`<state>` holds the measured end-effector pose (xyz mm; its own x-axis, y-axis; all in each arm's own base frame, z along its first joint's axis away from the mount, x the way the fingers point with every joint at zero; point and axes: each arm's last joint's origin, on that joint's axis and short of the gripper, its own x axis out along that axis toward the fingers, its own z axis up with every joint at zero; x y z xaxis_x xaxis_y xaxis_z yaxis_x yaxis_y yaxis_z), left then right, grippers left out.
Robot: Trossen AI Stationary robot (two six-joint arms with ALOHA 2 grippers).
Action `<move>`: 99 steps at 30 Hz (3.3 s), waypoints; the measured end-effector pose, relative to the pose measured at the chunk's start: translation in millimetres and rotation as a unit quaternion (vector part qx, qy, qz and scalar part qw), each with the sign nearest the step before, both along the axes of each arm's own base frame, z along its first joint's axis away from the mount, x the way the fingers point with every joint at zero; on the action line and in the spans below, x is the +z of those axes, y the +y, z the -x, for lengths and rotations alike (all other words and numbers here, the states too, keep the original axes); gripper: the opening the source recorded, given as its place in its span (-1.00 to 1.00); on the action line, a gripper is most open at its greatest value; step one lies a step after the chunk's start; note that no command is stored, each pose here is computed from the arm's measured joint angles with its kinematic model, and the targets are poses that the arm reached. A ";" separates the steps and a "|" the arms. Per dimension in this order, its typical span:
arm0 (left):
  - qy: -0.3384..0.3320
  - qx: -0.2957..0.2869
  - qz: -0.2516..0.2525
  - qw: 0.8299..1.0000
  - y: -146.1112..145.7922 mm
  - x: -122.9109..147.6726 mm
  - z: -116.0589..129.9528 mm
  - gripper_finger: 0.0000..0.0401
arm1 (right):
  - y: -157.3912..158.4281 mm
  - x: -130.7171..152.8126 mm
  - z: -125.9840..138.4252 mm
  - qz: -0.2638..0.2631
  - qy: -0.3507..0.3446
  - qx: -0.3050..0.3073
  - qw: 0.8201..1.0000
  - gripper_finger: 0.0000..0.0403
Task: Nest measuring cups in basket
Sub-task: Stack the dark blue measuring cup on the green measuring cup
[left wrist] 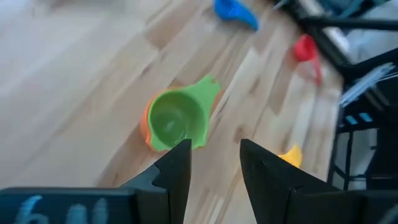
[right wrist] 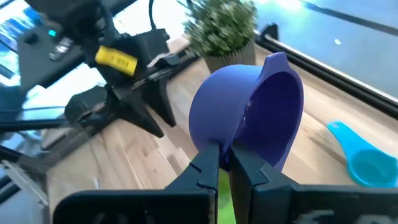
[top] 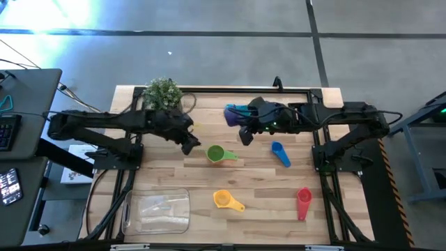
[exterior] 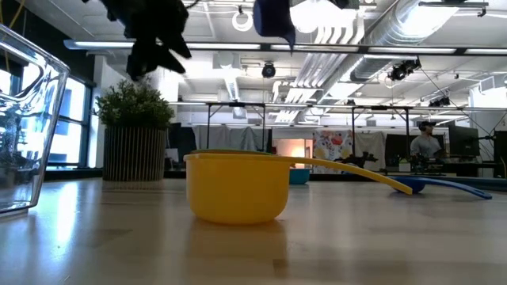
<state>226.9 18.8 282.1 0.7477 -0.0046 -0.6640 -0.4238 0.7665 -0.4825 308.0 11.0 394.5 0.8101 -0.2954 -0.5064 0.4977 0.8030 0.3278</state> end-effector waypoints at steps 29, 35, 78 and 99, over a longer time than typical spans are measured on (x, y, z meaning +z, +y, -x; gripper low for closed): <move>-0.092 0.010 -0.032 0.995 2.4 40.0 52.5 -0.36 | 33.3 -41.0 -125.4 0.015 0.253 0.121 0.960 -1.00; -0.102 0.009 -0.033 0.994 1.5 43.6 59.1 -0.36 | 44.5 -69.1 -136.4 0.022 0.298 0.149 0.943 -1.00; -0.115 0.010 -0.035 0.993 0.5 47.8 66.5 -0.36 | 40.1 -155.8 -162.9 0.047 0.429 0.145 0.890 -0.80; -0.112 0.004 -0.041 0.993 0.5 47.3 66.7 -0.36 | 25.5 -118.9 -159.5 -0.021 0.359 0.113 0.926 -0.51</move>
<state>160.1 19.3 329.3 0.8766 0.0503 -0.4786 -0.3197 0.8043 -0.5009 467.6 36.5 275.6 0.2977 -0.1265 -0.9462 0.4206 0.9072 0.0110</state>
